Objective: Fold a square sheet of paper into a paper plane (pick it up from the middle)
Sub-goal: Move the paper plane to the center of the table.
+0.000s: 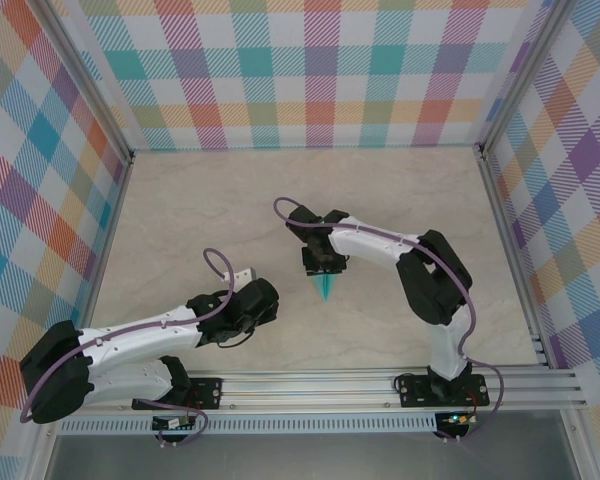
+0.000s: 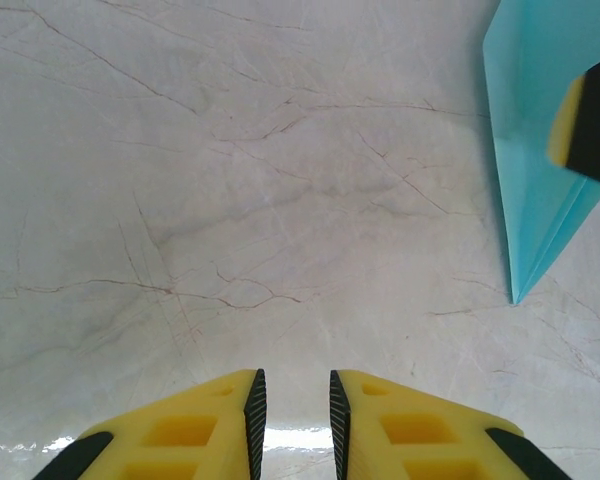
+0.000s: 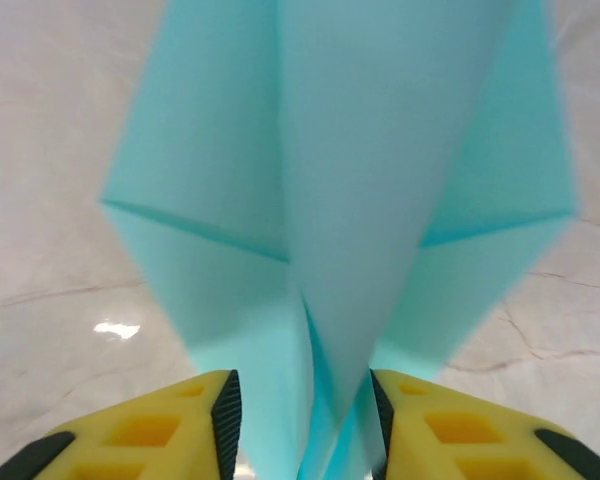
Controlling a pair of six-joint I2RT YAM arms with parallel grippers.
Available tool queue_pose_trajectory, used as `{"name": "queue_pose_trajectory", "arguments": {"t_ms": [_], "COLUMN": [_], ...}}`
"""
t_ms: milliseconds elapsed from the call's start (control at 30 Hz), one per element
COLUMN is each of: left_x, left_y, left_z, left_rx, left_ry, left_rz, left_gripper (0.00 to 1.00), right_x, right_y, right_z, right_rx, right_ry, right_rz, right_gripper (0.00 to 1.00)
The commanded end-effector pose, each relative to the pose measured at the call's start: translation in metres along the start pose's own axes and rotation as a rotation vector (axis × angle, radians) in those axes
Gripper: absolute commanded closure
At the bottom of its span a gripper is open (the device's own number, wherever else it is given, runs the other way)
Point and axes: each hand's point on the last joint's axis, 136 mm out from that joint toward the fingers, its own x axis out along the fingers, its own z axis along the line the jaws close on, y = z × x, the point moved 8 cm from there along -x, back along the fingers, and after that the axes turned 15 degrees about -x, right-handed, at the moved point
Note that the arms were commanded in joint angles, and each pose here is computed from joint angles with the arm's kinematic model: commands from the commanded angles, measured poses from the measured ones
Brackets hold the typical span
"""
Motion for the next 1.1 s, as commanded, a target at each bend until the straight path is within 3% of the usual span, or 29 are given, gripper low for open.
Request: {"name": "queue_pose_trajectory", "arguments": {"t_ms": [0,367,567,667,767,867,1067], "left_x": [-0.002,-0.003,-0.011,-0.016,-0.025,-0.034,-0.042], "left_y": [-0.006,-0.008,-0.015,-0.019,-0.026,-0.034,-0.040], "left_z": [-0.002,-0.008,-0.004,-0.001,0.001,0.005,0.012], "left_rx": [0.010,0.031,0.051,0.054,0.074,0.089,0.096], "left_ry": [-0.018,-0.017,-0.020,-0.001,-0.008,-0.020,-0.012], "left_rz": [-0.019,-0.029,-0.082,-0.117,-0.161,-0.221,-0.266], "left_gripper": [0.74,0.73,0.71,0.68,0.63,0.56,0.50], "right_x": [-0.033,-0.110,-0.146,-0.154,-0.154,-0.146,-0.111], "right_y": [0.003,0.030,0.067,0.084,0.098,0.109,0.115], "right_z": [-0.009,-0.042,-0.082,-0.100,-0.131,-0.165,-0.201], "right_rx": [-0.004,0.030,0.079,0.076,0.141,0.224,0.249], "right_ry": [-0.015,0.009,0.135,0.214,0.398,0.535,0.649], "right_rz": [-0.063,-0.310,-0.524,-0.606,-0.633,-0.586,-0.538], "right_gripper": [0.57,0.49,0.30,0.15,0.00,0.00,0.00]}}
